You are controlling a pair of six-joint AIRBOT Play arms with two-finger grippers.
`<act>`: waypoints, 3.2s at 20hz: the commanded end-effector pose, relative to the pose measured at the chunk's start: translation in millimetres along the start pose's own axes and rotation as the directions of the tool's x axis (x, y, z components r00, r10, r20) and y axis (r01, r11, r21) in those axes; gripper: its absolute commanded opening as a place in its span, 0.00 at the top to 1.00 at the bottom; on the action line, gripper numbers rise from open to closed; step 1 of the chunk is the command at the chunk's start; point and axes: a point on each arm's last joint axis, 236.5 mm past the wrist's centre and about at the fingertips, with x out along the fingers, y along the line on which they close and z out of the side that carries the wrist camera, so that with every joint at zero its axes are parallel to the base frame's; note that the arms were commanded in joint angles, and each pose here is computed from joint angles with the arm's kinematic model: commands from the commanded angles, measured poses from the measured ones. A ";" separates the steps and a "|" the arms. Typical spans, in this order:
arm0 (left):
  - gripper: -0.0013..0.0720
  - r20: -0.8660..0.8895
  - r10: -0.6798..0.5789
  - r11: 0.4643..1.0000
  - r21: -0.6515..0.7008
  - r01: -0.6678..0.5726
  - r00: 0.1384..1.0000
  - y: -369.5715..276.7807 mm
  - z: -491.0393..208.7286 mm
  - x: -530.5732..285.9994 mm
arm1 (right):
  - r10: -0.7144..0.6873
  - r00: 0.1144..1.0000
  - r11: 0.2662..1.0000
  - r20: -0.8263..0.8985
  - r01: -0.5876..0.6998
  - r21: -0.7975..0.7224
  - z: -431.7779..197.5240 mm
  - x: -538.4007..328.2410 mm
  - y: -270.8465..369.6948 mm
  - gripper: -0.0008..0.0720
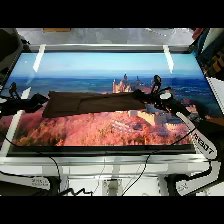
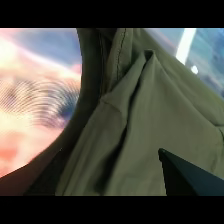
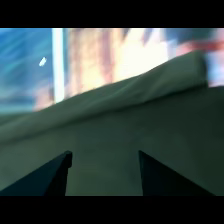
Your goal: Fold the clothes and pants, and hang the long-sleeved shirts on hangers.
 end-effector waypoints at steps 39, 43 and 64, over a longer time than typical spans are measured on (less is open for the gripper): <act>0.97 -0.075 -0.342 0.768 0.552 0.325 0.937 -283.1 -53.6 -146.6 | 0.273 0.930 0.892 -0.246 -0.341 -0.298 -175.9 86.3 274.3 0.97; 0.97 -0.122 -0.348 0.761 0.542 0.356 0.929 -293.8 -61.4 -114.3 | 0.254 0.922 0.876 -0.293 -0.348 -0.333 -187.0 83.9 270.5 0.97; 0.01 0.094 -0.419 0.761 0.579 0.292 0.903 -432.8 -144.8 100.0 | -0.327 0.938 0.915 -0.113 0.285 -0.285 84.3 -81.6 -44.8 0.97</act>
